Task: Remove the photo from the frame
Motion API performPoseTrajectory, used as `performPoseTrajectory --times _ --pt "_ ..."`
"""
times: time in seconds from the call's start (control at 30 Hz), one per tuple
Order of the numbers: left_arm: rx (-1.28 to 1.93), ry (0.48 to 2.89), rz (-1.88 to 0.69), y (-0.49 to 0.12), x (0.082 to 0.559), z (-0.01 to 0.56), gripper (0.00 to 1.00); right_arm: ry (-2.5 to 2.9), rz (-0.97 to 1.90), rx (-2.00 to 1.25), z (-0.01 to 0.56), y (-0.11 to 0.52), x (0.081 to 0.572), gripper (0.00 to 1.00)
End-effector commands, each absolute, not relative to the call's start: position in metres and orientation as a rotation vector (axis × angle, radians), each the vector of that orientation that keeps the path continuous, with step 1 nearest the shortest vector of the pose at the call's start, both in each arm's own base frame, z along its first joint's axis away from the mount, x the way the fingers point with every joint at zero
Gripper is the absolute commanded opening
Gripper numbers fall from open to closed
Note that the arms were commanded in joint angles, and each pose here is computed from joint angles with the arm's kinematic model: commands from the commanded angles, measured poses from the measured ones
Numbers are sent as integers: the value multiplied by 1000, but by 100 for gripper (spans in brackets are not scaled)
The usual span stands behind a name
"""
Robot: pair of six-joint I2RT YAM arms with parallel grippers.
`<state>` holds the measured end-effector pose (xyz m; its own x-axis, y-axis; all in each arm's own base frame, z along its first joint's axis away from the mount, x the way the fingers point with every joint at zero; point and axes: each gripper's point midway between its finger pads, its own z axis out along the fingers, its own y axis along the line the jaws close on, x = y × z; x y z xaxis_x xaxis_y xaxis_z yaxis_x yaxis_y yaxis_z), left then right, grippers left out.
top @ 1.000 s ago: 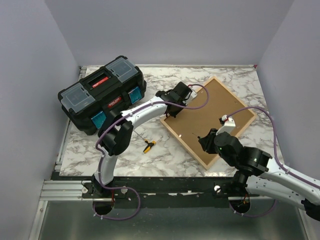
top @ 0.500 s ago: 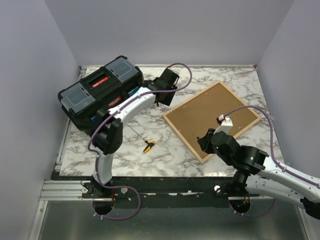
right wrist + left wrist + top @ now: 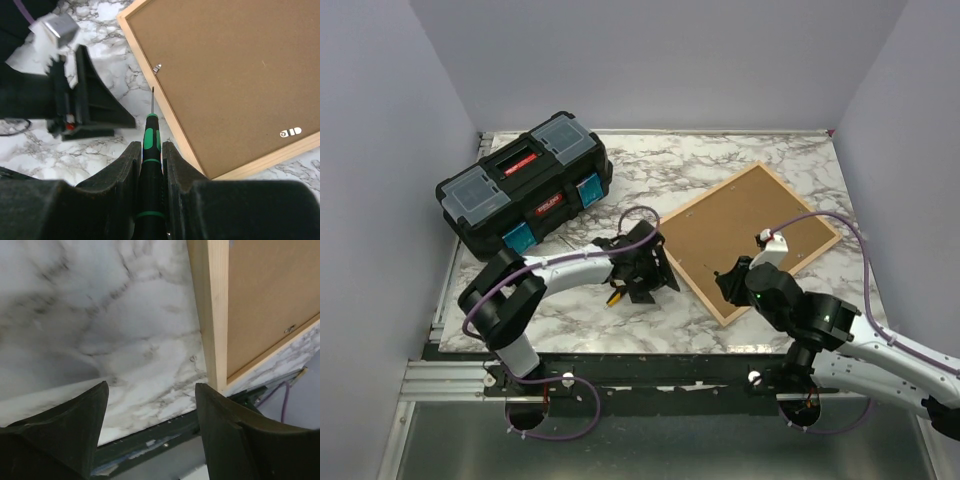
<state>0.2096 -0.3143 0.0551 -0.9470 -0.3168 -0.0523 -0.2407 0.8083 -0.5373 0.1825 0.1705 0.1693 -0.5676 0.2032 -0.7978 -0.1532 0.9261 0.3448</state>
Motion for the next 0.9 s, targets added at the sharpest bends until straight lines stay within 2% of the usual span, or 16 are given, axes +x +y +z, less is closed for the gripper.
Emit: performPoseTrajectory --times 0.0,0.13,0.33,0.6,0.73,0.8,0.83,0.87 --pt "-739 2908 -1007 -374 195 72 74 2070 478 90 186 159 184 1" --pt "-798 3018 -1018 -401 180 59 74 2062 514 96 189 159 181 1" --pt "-1126 2978 -777 -391 176 24 66 2069 502 94 188 160 182 1" --pt "-1085 2964 -542 -382 192 -1 59 2068 511 91 189 161 181 1" --pt "-1006 2999 -421 -372 193 -16 46 2065 513 93 188 160 181 1" --pt "-916 3009 -365 -365 196 -20 35 2061 520 92 189 160 181 1" --pt "-855 3011 -335 -361 200 -21 29 2061 521 90 189 160 180 1" --pt "-798 3010 -297 -354 203 -22 17 2061 520 90 189 160 180 1"
